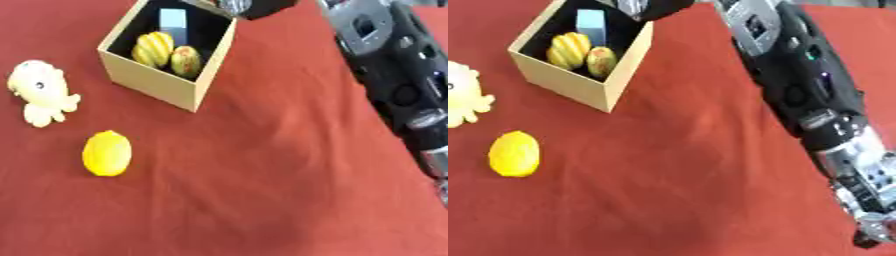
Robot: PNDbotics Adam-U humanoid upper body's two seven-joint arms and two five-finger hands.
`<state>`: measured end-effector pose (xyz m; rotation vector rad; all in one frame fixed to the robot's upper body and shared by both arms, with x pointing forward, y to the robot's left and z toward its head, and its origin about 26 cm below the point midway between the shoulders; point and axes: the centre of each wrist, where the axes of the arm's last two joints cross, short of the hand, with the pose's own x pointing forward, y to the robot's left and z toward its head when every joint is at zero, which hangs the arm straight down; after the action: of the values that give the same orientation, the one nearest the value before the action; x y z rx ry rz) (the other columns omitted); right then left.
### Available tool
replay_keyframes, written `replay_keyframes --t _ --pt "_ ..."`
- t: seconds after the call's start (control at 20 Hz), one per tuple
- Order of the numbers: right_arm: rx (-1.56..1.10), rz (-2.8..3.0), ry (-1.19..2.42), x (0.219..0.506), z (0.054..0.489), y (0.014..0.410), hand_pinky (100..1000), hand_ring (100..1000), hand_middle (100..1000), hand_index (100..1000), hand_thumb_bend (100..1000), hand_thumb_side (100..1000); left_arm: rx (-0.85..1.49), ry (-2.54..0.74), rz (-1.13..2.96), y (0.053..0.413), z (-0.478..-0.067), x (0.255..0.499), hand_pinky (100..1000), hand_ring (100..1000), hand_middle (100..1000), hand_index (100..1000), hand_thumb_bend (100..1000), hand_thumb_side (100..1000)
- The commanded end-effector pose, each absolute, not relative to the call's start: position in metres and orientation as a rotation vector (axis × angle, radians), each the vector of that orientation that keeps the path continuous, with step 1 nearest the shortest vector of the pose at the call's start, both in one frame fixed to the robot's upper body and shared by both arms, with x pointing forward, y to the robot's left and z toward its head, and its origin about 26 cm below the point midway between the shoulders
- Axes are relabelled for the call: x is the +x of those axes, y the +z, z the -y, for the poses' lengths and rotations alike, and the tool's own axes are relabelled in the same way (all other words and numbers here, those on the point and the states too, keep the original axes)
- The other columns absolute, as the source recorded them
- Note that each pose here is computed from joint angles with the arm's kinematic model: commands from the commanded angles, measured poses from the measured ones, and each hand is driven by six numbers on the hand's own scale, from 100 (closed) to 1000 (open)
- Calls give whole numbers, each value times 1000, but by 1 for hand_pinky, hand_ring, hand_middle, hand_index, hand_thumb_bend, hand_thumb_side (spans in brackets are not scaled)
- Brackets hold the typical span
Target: Pick up objects on the table and place them in the box.
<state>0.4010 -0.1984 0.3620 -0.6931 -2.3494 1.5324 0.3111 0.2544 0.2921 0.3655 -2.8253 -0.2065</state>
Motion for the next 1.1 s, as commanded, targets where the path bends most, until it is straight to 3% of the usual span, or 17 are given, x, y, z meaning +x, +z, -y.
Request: replay_keyframes --t 0.05,0.15,0.4,0.5,0.7,0.8,1.1 --pt "-687 2523 1410 357 219 393 850 923 731 826 100 484 490 -301 2823 303 -266 305 770 779 815 887 288 707" --pt "-692 2579 1366 333 230 398 849 919 735 825 100 571 577 -364 2783 305 -273 303 771 779 815 888 291 700" --pt "-741 2683 1241 285 250 399 853 908 730 816 100 668 847 -598 2599 307 -287 298 774 781 814 891 320 660" --pt "-755 2715 1174 281 260 396 853 905 727 814 100 649 978 -757 2464 309 -292 296 782 785 814 898 330 616" --pt "-802 2778 990 280 282 388 853 897 714 807 100 569 1120 -1141 2137 313 -300 292 809 803 826 915 401 639" --pt "-822 2795 911 281 291 382 853 895 708 805 100 565 1131 -1293 2000 316 -303 290 821 810 831 916 434 605" --pt "-866 2786 849 282 304 369 851 891 702 802 100 551 1029 -1556 1754 320 -298 289 835 813 826 902 612 621"
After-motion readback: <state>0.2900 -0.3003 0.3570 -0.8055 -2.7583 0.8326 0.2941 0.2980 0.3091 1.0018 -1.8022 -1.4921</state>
